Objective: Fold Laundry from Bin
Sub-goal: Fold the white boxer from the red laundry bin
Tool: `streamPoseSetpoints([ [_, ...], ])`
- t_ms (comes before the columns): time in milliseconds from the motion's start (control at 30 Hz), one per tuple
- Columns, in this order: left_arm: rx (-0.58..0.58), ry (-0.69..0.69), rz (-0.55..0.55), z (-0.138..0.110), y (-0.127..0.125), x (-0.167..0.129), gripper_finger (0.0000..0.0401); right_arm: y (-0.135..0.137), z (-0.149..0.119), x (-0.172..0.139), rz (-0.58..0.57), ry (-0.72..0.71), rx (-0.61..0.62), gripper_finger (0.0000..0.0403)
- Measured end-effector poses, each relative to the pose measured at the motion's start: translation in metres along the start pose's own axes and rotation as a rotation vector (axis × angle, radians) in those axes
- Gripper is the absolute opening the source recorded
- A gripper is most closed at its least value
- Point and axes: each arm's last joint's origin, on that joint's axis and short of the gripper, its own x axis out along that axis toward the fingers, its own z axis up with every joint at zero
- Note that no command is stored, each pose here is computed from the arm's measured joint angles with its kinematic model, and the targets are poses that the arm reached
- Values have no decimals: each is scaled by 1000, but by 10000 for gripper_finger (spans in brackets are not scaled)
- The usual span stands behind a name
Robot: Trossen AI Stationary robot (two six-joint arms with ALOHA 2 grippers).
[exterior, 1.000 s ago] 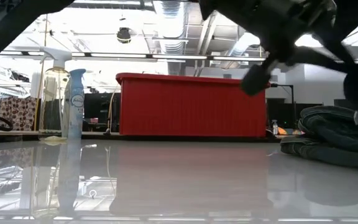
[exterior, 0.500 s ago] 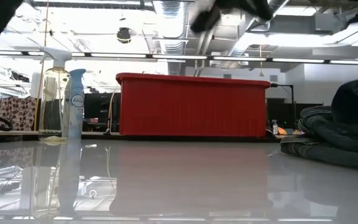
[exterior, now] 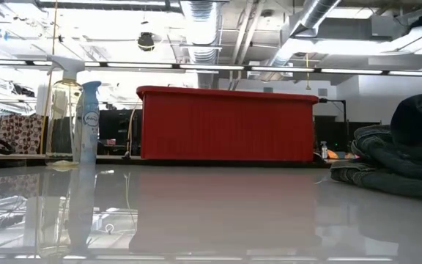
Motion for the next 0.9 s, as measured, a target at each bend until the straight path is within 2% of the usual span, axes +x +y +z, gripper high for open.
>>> streamPoseSetpoints([
  [100, 32, -42, 21, 15, 18, -12, 0, -15, 13, 26, -68, -29, 2, 24],
  [367, 168, -34, 52, 32, 59, -14, 0, -61, 32, 132, 8, 7, 67, 25],
  [500, 165, -17, 15, 38, 78, -11, 0, -89, 36, 171, -39, -26, 82, 24],
  [767, 181, -17, 83, 44, 105, -1, 0, -146, 21, 240, -148, -27, 64, 24],
  [900, 166, -29, 116, 42, 115, 8, 0, -176, 8, 269, -153, -4, 78, 24],
])
